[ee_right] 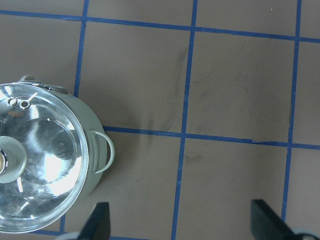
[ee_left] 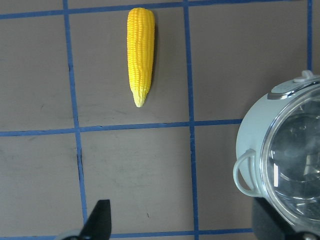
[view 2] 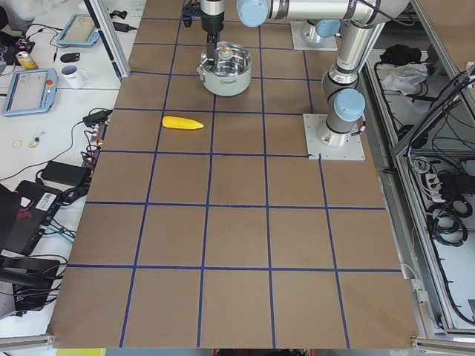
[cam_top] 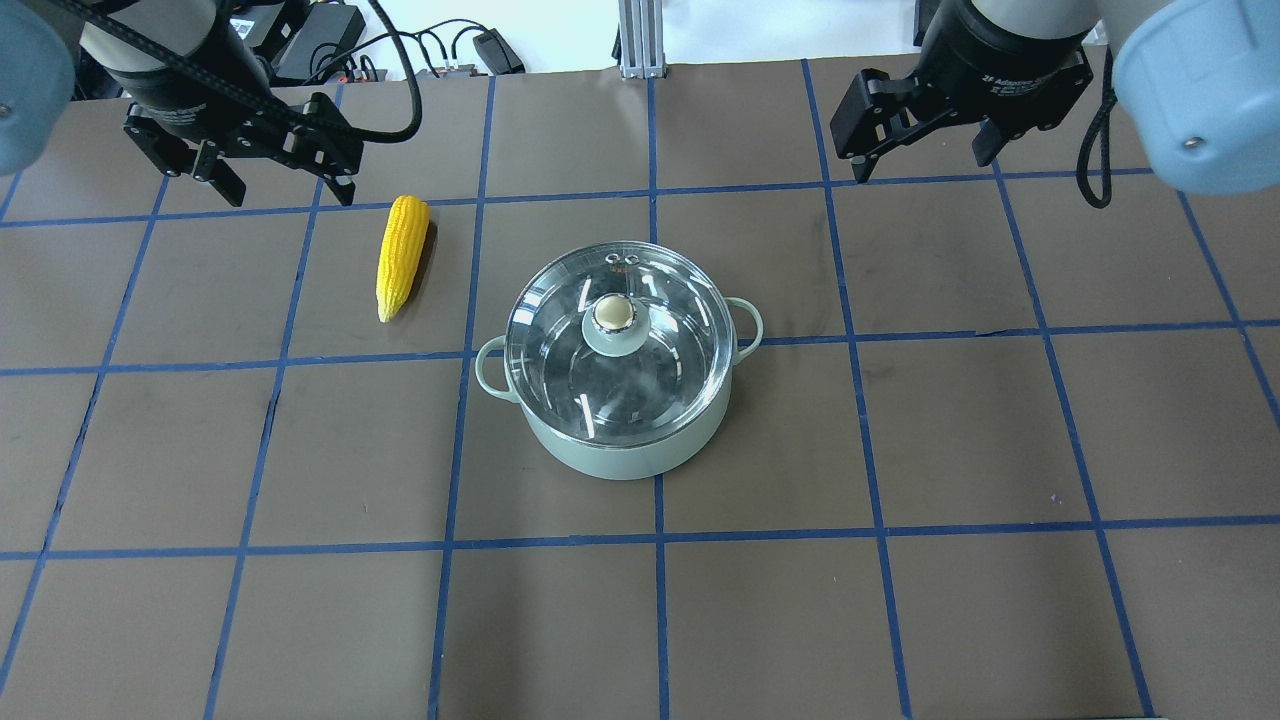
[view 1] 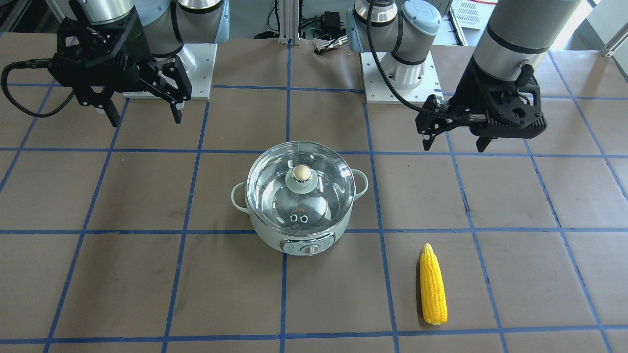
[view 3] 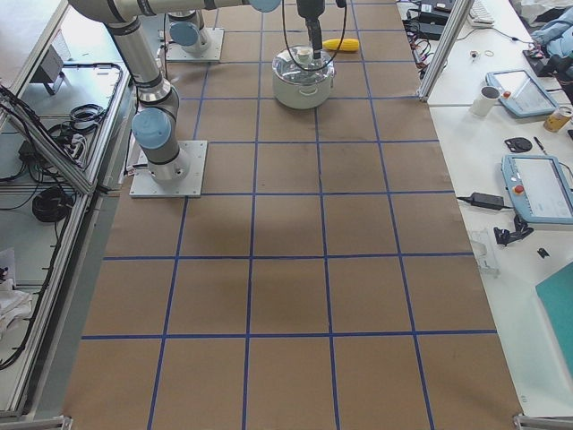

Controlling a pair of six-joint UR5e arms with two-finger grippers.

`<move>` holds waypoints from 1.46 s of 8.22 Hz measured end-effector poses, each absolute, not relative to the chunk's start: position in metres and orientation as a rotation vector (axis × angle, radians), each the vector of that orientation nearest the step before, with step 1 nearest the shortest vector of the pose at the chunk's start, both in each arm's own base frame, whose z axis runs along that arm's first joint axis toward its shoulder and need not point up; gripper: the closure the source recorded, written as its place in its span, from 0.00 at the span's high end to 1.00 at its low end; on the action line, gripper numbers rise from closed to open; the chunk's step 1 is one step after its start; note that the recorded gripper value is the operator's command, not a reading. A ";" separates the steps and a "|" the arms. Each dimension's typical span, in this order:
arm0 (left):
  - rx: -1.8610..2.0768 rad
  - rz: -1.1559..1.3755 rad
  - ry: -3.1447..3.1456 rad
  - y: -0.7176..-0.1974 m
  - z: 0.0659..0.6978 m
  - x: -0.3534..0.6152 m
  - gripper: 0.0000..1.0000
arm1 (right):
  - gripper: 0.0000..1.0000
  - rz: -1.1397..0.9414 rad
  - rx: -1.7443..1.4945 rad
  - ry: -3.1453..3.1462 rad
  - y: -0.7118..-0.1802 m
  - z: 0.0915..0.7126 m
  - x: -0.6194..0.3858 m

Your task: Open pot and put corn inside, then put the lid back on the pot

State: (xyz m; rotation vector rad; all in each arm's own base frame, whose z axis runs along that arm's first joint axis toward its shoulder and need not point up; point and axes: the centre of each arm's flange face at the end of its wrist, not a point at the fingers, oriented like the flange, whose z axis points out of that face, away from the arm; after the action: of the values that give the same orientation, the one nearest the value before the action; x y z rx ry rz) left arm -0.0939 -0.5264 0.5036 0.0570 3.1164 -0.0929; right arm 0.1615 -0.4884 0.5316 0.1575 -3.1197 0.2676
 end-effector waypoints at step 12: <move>0.263 -0.156 3.199 -0.665 0.319 0.033 1.00 | 1.00 0.265 0.157 -3.118 -0.488 0.531 0.161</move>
State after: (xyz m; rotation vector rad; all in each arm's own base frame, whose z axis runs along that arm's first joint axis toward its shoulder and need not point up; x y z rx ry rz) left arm 0.0327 -0.6650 0.3190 0.2629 3.1994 -0.1557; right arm 0.1613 -0.4883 0.5311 0.1571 -3.1176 0.2650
